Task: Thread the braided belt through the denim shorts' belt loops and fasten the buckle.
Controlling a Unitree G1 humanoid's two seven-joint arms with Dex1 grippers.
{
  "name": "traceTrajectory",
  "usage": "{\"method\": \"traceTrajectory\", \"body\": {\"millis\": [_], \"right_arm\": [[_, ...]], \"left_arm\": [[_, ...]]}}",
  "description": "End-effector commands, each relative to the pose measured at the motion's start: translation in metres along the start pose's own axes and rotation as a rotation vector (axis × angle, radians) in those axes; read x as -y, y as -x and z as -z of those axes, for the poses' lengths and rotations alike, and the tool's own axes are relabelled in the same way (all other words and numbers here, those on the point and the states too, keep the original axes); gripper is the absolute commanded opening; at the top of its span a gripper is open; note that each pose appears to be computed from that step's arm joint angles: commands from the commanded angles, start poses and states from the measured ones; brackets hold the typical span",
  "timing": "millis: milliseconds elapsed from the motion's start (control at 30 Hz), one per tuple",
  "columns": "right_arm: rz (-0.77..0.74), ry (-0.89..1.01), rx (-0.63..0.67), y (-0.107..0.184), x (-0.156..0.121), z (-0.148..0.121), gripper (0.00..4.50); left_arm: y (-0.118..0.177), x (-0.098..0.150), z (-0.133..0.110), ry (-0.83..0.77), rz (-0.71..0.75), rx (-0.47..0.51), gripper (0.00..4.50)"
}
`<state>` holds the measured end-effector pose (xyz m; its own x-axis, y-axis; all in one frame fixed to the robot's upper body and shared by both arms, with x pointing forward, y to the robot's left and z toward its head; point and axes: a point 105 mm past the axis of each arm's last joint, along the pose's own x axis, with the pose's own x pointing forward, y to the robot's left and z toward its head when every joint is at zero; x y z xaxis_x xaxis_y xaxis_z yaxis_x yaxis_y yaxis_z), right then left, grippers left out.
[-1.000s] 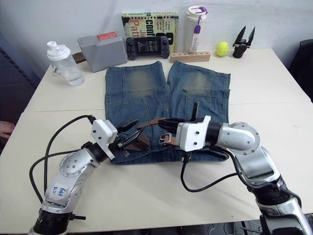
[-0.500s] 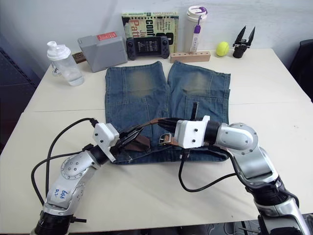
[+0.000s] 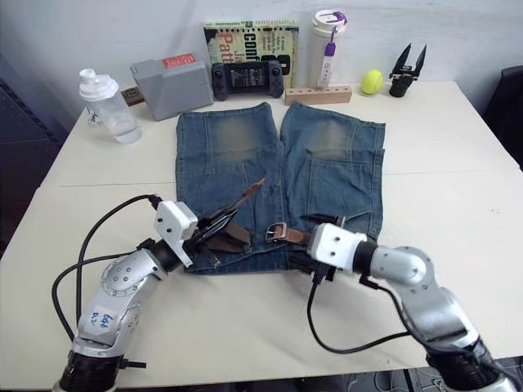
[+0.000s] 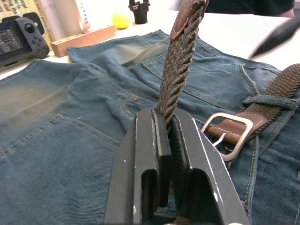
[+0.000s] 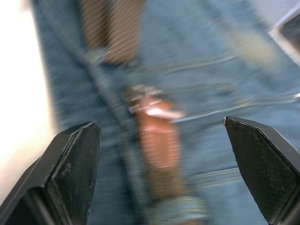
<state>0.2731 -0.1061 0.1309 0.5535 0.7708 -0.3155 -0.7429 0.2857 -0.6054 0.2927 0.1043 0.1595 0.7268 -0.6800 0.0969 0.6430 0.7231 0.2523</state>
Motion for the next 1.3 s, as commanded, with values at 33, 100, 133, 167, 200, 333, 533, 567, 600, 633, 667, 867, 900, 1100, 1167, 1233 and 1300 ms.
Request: {"method": "traceTrajectory", "body": {"millis": [33, 100, 133, 167, 200, 333, 533, 567, 600, 633, 667, 867, 900, 1100, 1167, 1233, 1300], "right_arm": [[0.069, 0.074, -0.045, -0.003, 0.005, 0.008, 4.46], [0.091, 0.075, -0.062, -0.004, 0.007, 0.013, 4.46], [0.112, 0.061, -0.066, -0.005, 0.009, 0.014, 4.46], [0.131, 0.049, -0.073, -0.006, 0.012, 0.017, 4.46], [0.138, 0.047, -0.083, -0.007, 0.013, 0.019, 4.46], [0.166, 0.034, -0.094, -0.011, 0.016, 0.022, 4.46], [0.212, 0.022, -0.119, -0.012, 0.024, 0.026, 3.64], [0.207, 0.020, -0.114, -0.013, 0.024, 0.025, 3.44], [0.199, 0.018, -0.106, -0.013, 0.022, 0.023, 2.88], [0.193, 0.014, -0.102, -0.013, 0.022, 0.021, 2.38], [0.185, 0.009, -0.100, -0.014, 0.021, 0.020, 2.00], [0.175, -0.079, -0.092, -0.015, 0.023, 0.013, 0.01], [0.181, -0.086, -0.091, -0.015, 0.025, 0.012, 0.01], [0.231, -0.166, -0.099, -0.016, 0.035, 0.006, 0.01], [0.257, -0.195, -0.107, -0.016, 0.038, 0.006, 0.01], [0.279, -0.225, -0.119, -0.017, 0.039, 0.007, 0.01], [0.289, -0.249, -0.123, -0.017, 0.039, 0.006, 0.01]], "left_arm": [[0.004, -0.001, -0.022, -0.014, 0.014, 0.065, 0.00], [0.004, -0.002, -0.024, -0.015, 0.013, 0.067, 0.00], [0.004, -0.003, -0.025, -0.015, 0.013, 0.068, 0.00], [0.005, -0.003, -0.026, -0.014, 0.014, 0.069, 0.00], [0.005, -0.003, -0.026, -0.013, 0.014, 0.070, 0.00], [0.004, -0.003, -0.027, -0.010, 0.023, 0.068, 0.00], [0.005, -0.004, -0.027, -0.007, 0.021, 0.062, 0.00], [0.005, -0.005, -0.027, -0.006, 0.021, 0.059, 0.00], [0.005, -0.004, -0.026, -0.006, 0.022, 0.054, 0.00], [0.005, -0.004, -0.025, -0.007, 0.023, 0.050, 0.00], [0.005, -0.004, -0.025, -0.008, 0.024, 0.047, 0.00], [0.007, 0.000, -0.015, -0.013, 0.056, 0.000, 0.00], [0.008, 0.001, -0.013, -0.010, 0.062, -0.011, 0.00], [0.016, 0.016, 0.030, 0.020, 0.153, -0.260, 0.00], [0.016, 0.025, 0.039, 0.029, 0.170, -0.306, 0.00], [0.017, 0.035, 0.042, 0.048, 0.200, -0.332, 0.00], [0.017, 0.043, 0.045, 0.061, 0.226, -0.354, 0.00]]}}
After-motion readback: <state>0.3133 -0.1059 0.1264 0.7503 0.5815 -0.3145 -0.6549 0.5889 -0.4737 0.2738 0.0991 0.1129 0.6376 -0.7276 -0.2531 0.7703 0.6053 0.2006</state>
